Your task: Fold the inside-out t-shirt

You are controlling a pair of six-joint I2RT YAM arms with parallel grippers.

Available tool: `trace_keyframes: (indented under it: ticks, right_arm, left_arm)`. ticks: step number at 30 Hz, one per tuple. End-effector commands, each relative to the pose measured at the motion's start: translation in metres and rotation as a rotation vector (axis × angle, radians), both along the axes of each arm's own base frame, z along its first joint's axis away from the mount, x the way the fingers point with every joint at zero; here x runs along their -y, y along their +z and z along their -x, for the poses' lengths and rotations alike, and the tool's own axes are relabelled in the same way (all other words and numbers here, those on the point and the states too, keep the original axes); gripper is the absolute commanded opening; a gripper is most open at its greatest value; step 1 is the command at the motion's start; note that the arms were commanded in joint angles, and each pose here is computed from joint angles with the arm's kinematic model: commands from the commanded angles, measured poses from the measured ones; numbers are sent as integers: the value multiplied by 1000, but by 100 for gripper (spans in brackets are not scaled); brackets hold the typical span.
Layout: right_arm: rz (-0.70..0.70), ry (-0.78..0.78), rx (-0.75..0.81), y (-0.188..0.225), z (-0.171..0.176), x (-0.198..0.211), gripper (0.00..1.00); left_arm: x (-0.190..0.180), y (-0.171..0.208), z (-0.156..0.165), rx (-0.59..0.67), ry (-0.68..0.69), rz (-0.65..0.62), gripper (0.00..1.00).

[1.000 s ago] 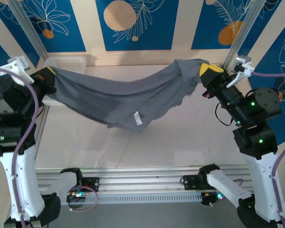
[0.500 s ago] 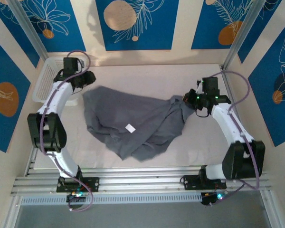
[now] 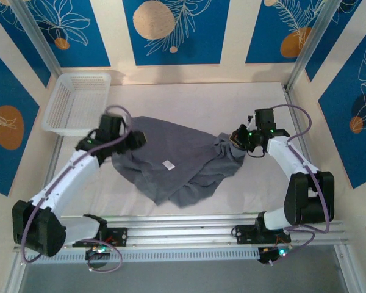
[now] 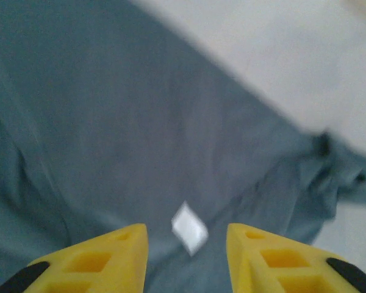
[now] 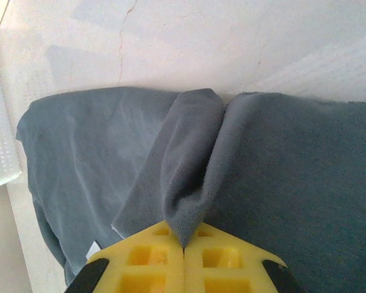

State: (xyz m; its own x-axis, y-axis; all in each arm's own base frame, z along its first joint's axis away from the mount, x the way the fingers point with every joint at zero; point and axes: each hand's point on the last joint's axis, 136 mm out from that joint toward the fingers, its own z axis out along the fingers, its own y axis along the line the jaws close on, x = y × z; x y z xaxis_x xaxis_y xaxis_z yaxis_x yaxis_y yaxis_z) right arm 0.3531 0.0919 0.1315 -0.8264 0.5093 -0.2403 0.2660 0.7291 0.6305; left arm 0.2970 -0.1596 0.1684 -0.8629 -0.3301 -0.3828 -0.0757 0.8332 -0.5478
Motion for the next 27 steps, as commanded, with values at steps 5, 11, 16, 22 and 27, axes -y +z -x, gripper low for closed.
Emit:
trace_keyframes:
  ticks: [5,11,16,22,27]
  right_arm:
    - [-46,8,23,10,0,-6,0]
    - [-57,10,2,4,6,-7,0]
    - [-52,12,11,9,8,-7,0]
    - [-51,13,32,19,7,-6,0]
    - [-62,6,67,41,5,-6,0]
  left_arm:
    - [9,-81,72,-283,104,6,37]
    - [15,-104,66,-321,92,-30,42]
    - [24,-105,53,-299,78,-16,39]
    - [24,-95,47,-274,83,-20,11]
    - [21,-49,37,-186,80,-25,0]
